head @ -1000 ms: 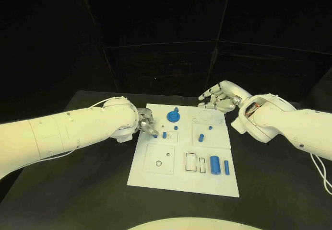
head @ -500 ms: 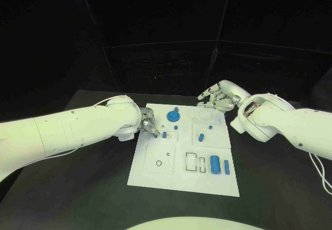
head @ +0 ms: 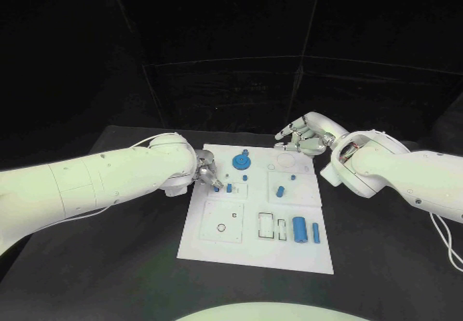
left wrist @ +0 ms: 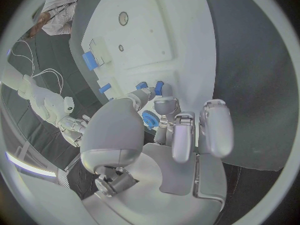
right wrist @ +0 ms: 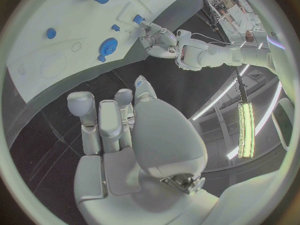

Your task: Assemble the parts on the task board

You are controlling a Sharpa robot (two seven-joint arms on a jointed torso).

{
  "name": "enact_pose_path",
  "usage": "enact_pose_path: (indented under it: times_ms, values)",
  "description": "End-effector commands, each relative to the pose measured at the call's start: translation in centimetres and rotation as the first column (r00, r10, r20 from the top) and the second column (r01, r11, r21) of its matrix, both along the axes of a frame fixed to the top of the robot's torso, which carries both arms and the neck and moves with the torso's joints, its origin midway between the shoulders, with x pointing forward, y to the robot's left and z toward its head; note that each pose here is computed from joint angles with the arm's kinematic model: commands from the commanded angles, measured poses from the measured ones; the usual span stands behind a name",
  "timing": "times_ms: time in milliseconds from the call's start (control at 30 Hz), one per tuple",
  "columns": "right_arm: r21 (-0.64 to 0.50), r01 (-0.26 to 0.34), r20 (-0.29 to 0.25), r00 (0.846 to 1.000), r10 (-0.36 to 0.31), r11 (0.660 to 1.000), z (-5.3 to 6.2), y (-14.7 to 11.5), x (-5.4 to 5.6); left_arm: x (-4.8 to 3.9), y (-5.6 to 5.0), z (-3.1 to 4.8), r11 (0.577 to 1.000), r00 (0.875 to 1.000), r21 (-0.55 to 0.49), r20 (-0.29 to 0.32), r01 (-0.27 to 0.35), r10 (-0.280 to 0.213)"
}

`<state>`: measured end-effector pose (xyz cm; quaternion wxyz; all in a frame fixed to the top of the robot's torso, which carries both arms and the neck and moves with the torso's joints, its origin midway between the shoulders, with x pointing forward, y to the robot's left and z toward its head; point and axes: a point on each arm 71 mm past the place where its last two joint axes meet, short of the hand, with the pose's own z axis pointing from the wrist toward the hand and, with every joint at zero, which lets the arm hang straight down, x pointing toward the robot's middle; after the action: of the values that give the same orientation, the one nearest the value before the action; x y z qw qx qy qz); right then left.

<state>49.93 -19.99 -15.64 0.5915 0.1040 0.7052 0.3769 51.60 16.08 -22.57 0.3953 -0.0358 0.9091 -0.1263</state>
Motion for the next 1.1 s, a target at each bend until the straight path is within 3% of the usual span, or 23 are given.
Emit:
enact_pose_path:
  times_ms: [33, 700, 933, 1100]
  values:
    - [0.0, -0.005, -0.01, 1.0, 0.005, 1.0, 0.0, 0.1, 0.0, -0.05, 0.3, -0.29, 1.0, 1.0, 0.022, -0.01, -0.011, 0.011]
    - [0.0, -0.002, -0.009, 1.0, 0.002, 1.0, 0.1, -0.1, 0.0, 0.26, 0.8, 0.32, 0.997, 0.996, -0.057, 0.08, -0.043, 0.048]
    - [-0.002, 0.01, -0.008, 1.0, -0.01, 1.0, 0.1, -0.6, 0.0, 0.84, 1.0, 1.14, 0.979, 0.982, -0.199, 0.17, -0.044, 0.079]
    - [-0.003, 0.014, -0.008, 1.0, -0.014, 1.0, 0.1, -0.8, 0.0, 1.0, 1.4, 1.5, 0.958, 0.978, -0.284, 0.182, -0.044, 0.098]
